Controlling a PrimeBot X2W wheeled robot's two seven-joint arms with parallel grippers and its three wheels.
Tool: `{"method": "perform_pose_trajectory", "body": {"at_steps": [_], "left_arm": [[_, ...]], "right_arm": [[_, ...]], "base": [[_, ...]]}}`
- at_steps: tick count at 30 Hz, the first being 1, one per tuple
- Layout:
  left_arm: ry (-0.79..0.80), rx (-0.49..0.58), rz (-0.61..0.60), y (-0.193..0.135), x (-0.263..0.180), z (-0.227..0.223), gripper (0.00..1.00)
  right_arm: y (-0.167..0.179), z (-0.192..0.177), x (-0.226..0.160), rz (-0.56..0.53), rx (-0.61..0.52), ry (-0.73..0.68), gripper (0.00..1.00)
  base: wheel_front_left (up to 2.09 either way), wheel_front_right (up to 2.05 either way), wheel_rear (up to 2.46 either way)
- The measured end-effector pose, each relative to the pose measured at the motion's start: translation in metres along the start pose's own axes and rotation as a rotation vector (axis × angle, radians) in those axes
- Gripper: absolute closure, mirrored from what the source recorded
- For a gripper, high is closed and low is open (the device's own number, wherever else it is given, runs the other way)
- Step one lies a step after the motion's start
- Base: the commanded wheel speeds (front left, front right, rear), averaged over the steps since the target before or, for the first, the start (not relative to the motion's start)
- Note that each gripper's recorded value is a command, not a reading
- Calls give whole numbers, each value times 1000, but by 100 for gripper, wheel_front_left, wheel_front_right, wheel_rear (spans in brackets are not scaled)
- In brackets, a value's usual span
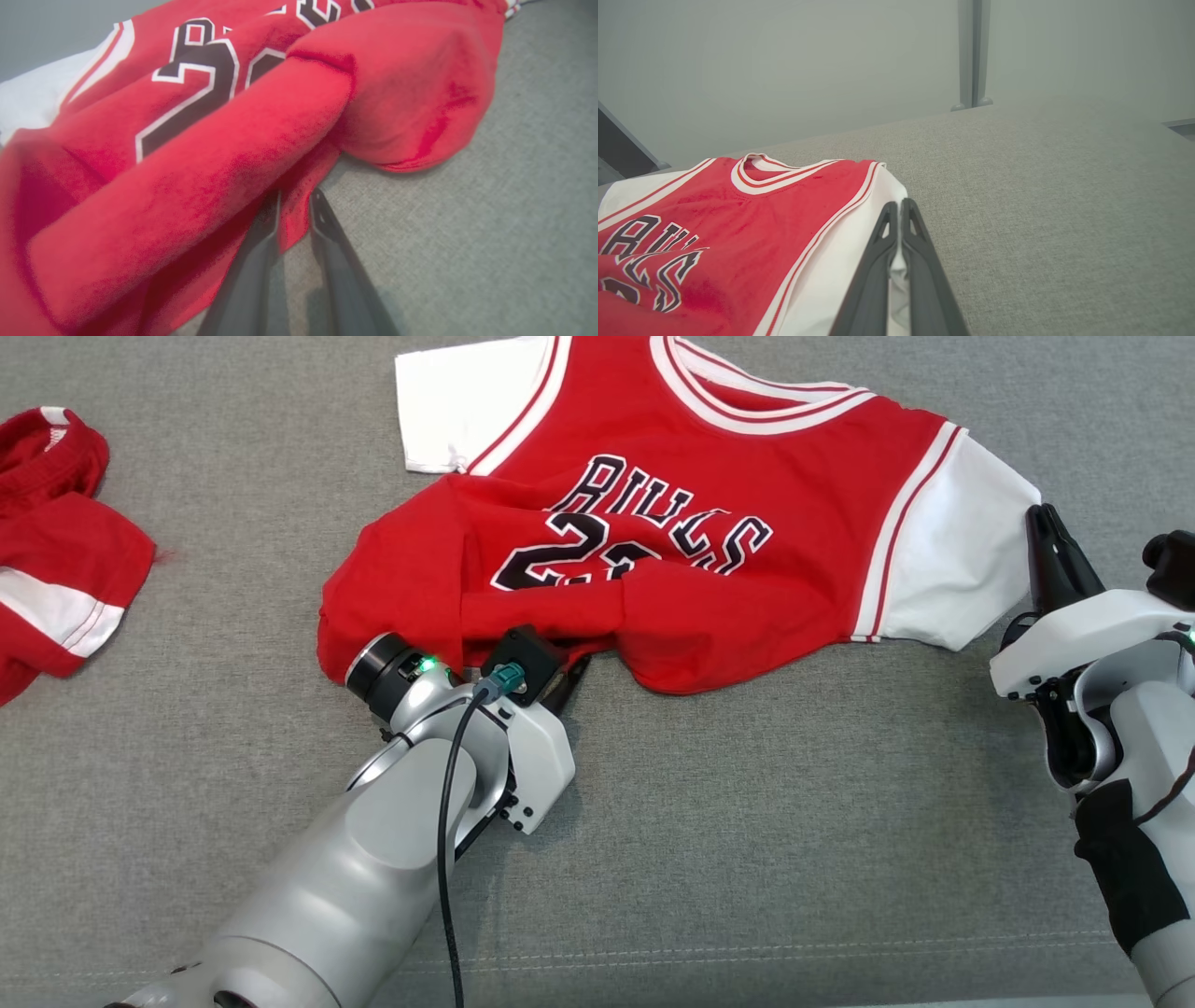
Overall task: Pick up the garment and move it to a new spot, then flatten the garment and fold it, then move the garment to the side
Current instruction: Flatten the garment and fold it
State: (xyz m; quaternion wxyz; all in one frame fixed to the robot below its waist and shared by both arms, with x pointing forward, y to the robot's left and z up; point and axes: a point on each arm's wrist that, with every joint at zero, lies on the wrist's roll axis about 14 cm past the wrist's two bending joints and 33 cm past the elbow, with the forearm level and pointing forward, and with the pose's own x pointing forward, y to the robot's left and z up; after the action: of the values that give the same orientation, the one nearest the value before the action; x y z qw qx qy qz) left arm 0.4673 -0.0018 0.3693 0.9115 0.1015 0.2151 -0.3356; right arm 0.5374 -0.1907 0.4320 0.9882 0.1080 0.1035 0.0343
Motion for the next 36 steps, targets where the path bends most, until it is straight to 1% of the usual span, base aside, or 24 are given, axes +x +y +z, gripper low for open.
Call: {"method": "perform_pose_trajectory", "body": {"at_steps": [5,8,10,12,13,14,15,16,18,21,23,25,26,27,28,29,30,34,36], "left_arm": [[0,8,11,8,-8,-2,100],[-14,-8,18,14,-16,0,100],[-64,-45,9,17,-23,12,100],[-119,-89,-16,12,-30,29,100],[-139,-97,-49,7,-34,37,100],[-155,-132,-84,1,-40,46,100],[-184,-194,-115,-2,-48,58,100],[-207,-217,-146,-2,-59,69,100],[-219,-252,-174,10,-85,80,100],[-266,-319,-146,48,-128,102,100],[-284,-311,-106,72,-151,112,100],[-291,-323,-68,90,-165,115,100],[-274,-317,-48,97,-168,110,97],[-260,-316,-30,103,-169,105,77],[-231,-312,-15,108,-169,98,62],[-187,-306,-4,110,-168,86,14],[-153,-314,3,112,-165,76,0],[-84,-357,-21,99,-143,50,0],[-78,-380,-11,98,-134,41,0]], "right_arm": [[7,5,5,13,11,-15,100],[15,9,9,30,17,-28,100],[24,11,13,50,22,-33,100],[30,12,14,59,28,-34,100],[32,13,15,62,33,-38,100],[34,14,16,64,36,-40,100],[36,14,17,67,37,-40,100],[38,14,17,70,38,-37,100],[41,10,17,75,39,-28,100],[46,8,18,80,48,-23,100],[49,9,19,85,51,-25,100],[50,8,19,87,51,-24,100],[50,7,19,87,52,-21,100],[50,5,20,88,51,-18,100],[51,4,19,90,51,-15,100],[52,2,19,94,50,-11,100],[53,0,19,98,47,-6,100],[53,-4,18,102,41,5,100],[53,-8,18,105,32,14,100]], "base": [[0,0,0],[0,0,0],[0,0,0],[0,0,0],[0,0,0],[0,0,0],[0,0,0],[0,0,0],[0,0,0],[0,0,0],[0,0,0],[0,0,0],[0,0,0],[0,0,0],[0,0,0],[0,0,0],[0,0,0],[0,0,0],[0,0,0]]}}
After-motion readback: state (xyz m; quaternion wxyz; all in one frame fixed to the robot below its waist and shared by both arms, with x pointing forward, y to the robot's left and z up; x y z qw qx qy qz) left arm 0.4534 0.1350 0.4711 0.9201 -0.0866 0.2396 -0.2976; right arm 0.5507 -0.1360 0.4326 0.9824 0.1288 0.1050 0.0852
